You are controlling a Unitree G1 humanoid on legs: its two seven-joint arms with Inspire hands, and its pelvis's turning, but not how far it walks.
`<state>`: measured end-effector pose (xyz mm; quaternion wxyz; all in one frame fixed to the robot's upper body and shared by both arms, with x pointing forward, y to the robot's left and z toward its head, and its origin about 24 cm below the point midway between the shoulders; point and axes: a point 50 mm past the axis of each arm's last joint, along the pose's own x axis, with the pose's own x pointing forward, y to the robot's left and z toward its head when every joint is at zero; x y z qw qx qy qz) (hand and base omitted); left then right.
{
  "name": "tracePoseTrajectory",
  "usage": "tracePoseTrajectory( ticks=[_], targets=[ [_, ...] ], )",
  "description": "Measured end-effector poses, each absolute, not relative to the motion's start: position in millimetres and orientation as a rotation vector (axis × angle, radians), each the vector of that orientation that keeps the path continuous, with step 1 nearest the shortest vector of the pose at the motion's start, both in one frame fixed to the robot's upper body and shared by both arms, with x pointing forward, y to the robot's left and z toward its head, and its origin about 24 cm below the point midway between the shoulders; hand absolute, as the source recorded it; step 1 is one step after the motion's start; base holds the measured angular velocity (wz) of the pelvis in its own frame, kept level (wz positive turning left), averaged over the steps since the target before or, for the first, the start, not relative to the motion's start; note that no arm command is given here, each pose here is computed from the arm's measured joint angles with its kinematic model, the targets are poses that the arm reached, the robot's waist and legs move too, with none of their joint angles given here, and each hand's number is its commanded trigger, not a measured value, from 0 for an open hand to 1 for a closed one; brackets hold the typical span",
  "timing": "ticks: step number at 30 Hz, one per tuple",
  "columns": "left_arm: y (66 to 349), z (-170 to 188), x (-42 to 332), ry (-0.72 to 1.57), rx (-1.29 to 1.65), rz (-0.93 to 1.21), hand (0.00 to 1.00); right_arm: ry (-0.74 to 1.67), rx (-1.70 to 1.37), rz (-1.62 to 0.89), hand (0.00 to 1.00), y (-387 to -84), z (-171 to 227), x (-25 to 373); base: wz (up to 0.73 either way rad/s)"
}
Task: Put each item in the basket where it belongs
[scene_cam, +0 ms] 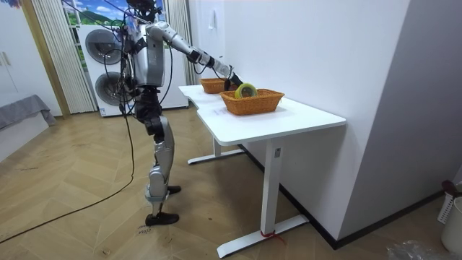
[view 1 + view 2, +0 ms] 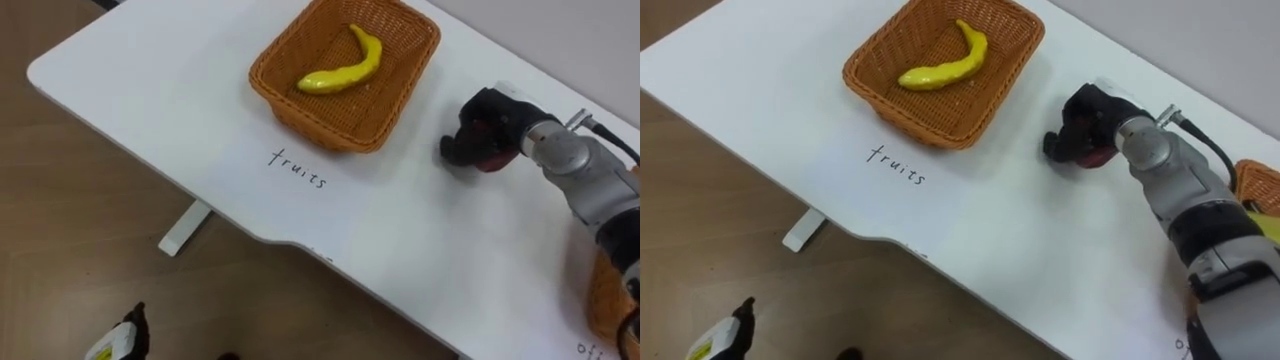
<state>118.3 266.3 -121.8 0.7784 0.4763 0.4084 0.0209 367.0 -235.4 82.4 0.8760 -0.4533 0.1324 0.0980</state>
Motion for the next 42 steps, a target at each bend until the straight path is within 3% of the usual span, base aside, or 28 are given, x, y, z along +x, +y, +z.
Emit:
tracePoseTrajectory(
  ticks=[15,31,42],
  targets=[
    [273.2,-122.7,86.2,0.962,0.963,0.147,0.0,-0.09,-0.9,0.209,1.0,-207.3,164.7,367.1,-0.03],
    [277.0,-126.0,62.1,1.038,0.983,0.17,0.0,-0.196,-0.875,0.273,1.0,-184.2,185.1,360.9,0.0],
    [271.1,-123.3,64.8,1.028,0.968,0.168,0.0,-0.139,-0.917,0.327,1.0,-170.0,168.4,362.5,0.11]
  ],
)
